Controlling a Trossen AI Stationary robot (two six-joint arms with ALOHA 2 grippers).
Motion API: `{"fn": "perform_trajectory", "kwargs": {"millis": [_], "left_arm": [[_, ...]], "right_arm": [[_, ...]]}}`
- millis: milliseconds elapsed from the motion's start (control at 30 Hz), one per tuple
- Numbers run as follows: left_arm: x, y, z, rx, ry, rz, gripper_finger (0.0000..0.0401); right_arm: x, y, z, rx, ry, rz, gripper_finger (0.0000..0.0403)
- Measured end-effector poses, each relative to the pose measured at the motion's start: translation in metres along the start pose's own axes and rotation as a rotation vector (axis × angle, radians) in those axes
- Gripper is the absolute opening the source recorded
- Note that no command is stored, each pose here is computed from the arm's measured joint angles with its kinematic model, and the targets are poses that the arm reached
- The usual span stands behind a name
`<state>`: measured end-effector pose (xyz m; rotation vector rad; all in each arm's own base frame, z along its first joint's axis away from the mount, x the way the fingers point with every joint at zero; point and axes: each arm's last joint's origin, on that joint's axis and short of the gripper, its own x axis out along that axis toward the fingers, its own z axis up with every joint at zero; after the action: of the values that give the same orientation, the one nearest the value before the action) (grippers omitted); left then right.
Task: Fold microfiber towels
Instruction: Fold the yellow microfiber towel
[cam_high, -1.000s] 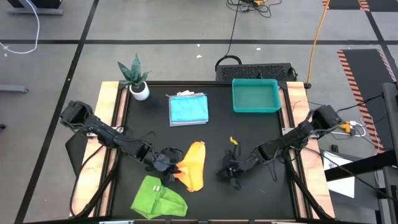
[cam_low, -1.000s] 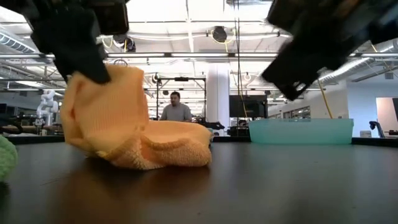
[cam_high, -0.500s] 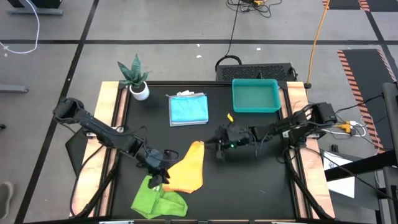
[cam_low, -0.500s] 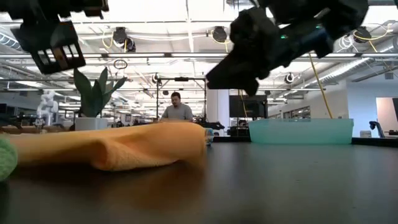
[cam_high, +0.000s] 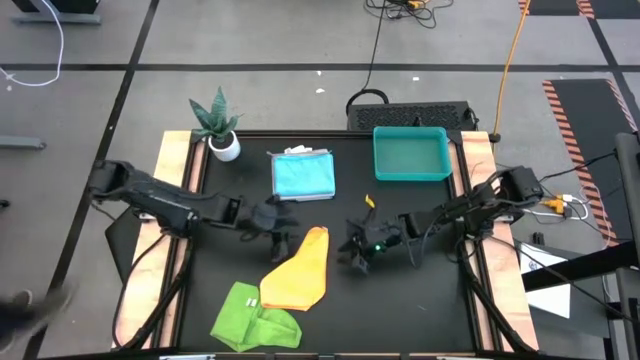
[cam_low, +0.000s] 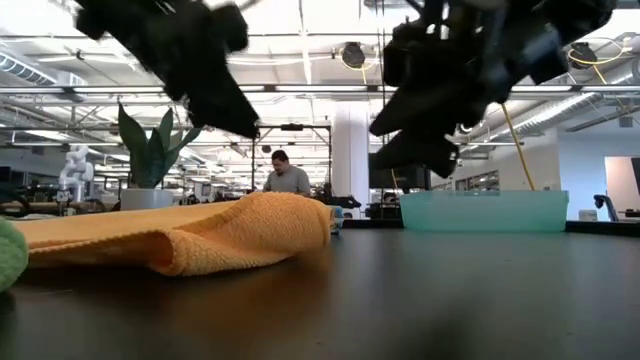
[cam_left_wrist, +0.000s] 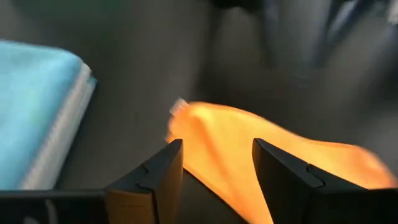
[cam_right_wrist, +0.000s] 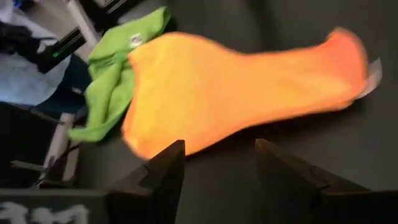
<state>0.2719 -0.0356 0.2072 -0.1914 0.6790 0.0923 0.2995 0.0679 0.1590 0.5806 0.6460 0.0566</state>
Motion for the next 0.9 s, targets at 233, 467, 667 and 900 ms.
{"fn": "perform_trajectory", "kwargs": {"millis": [233,467,667,900], "left_arm": [[0.047,0.031,-0.012,0.119,0.091,0.009,0.0196],[0.070,0.043,-0.017,0.093,0.083,-0.060,0.0196],[0.081,0.045,-0.026,0.095,0.127,-0.080,0.0196],[0.091,0.045,-0.027,0.074,0.090,-0.088,0.0195]], "right_arm": [[0.000,0.018,-0.022,0.035,0.026,-0.049,0.0174],[-0.001,0.029,-0.033,0.071,0.001,-0.089,0.0174],[-0.002,0.032,-0.036,0.098,-0.007,-0.095,0.0173],[-0.002,0.035,-0.039,0.131,-0.008,-0.095,0.0173]]}}
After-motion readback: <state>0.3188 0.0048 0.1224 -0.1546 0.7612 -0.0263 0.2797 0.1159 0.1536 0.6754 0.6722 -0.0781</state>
